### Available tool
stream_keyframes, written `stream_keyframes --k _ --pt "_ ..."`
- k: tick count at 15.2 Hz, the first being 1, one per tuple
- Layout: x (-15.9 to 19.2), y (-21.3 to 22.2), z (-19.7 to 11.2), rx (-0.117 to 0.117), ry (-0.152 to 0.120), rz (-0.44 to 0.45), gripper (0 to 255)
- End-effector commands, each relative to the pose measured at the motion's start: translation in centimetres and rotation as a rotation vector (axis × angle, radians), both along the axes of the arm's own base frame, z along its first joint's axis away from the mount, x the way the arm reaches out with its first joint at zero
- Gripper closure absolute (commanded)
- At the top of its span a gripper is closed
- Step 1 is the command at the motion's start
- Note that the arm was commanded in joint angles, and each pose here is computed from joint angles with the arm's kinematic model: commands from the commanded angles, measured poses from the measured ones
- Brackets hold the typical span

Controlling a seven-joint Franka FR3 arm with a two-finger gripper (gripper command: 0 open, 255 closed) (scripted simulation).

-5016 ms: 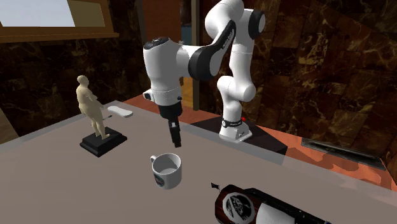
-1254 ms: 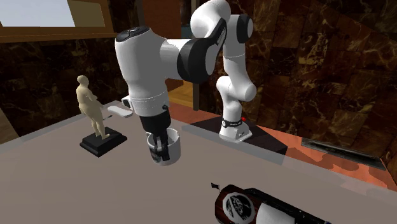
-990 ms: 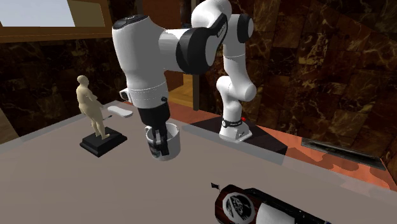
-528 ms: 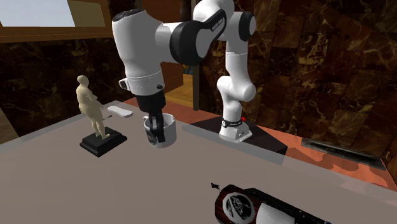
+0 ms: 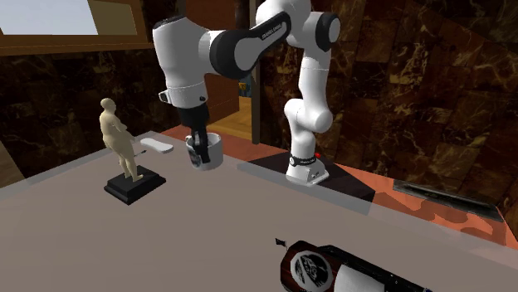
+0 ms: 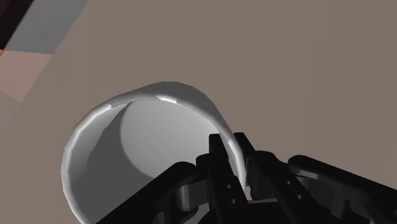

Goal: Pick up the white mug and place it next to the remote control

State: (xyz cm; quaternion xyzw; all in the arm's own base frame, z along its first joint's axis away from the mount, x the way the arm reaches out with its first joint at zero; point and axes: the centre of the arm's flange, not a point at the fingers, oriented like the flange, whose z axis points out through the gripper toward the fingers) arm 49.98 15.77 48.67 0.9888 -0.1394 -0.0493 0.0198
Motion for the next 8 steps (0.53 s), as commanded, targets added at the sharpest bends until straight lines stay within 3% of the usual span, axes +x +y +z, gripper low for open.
stream_keyframes --k 1,8 --pt "-0.3 -2.8 0.0 0.000 0.000 0.001 255" --pt "-1.2 -12.0 0.0 0.000 0.000 0.001 255"
